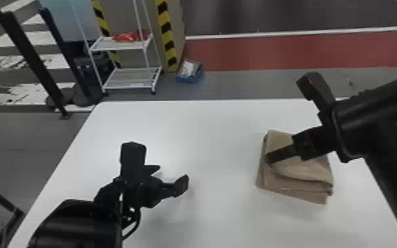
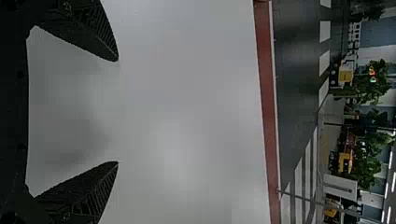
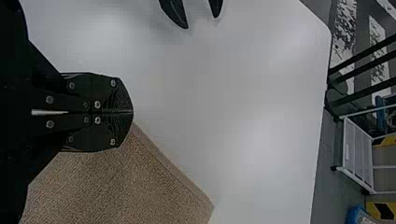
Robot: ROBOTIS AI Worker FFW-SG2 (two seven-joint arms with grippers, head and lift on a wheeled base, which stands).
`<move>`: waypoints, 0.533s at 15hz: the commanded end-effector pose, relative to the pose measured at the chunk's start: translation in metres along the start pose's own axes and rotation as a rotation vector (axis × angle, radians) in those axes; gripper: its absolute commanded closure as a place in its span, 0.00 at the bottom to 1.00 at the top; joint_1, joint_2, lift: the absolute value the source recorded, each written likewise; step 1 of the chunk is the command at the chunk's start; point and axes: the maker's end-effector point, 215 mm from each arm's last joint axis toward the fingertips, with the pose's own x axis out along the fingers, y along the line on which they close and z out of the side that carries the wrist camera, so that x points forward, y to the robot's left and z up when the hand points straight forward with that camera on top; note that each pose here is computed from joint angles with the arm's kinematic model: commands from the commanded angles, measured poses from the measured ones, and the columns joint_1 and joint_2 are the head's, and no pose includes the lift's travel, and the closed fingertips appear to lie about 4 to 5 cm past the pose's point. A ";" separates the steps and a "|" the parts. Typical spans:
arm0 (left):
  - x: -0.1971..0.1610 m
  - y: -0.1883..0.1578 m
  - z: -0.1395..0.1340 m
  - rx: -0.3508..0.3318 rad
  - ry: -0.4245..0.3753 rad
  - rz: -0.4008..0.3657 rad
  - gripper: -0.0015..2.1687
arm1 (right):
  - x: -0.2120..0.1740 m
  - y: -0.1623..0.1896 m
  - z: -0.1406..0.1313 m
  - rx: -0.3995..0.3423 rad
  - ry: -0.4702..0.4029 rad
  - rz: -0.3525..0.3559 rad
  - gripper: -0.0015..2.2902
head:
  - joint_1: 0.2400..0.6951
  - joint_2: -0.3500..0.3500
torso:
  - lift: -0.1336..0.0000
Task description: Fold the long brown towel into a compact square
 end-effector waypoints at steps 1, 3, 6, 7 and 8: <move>0.001 0.000 0.001 0.001 0.000 -0.001 0.05 | 0.020 0.006 -0.020 0.002 0.070 -0.005 0.57 | 1.00 0.72 | 0.07; 0.001 0.000 -0.001 0.000 0.003 -0.001 0.05 | 0.029 0.009 -0.028 0.006 0.097 -0.002 0.57 | 1.00 0.74 | 0.07; 0.002 0.000 -0.003 -0.001 0.006 -0.001 0.05 | 0.034 0.008 -0.040 0.023 0.113 0.005 0.25 | 1.00 0.75 | 0.07; 0.002 0.000 -0.003 -0.001 0.006 -0.001 0.05 | 0.035 0.008 -0.046 0.037 0.113 0.012 0.13 | 1.00 0.75 | 0.07; 0.003 -0.001 -0.003 -0.001 0.006 -0.003 0.05 | 0.031 0.014 -0.042 0.045 0.082 0.039 0.05 | 1.00 0.75 | 0.07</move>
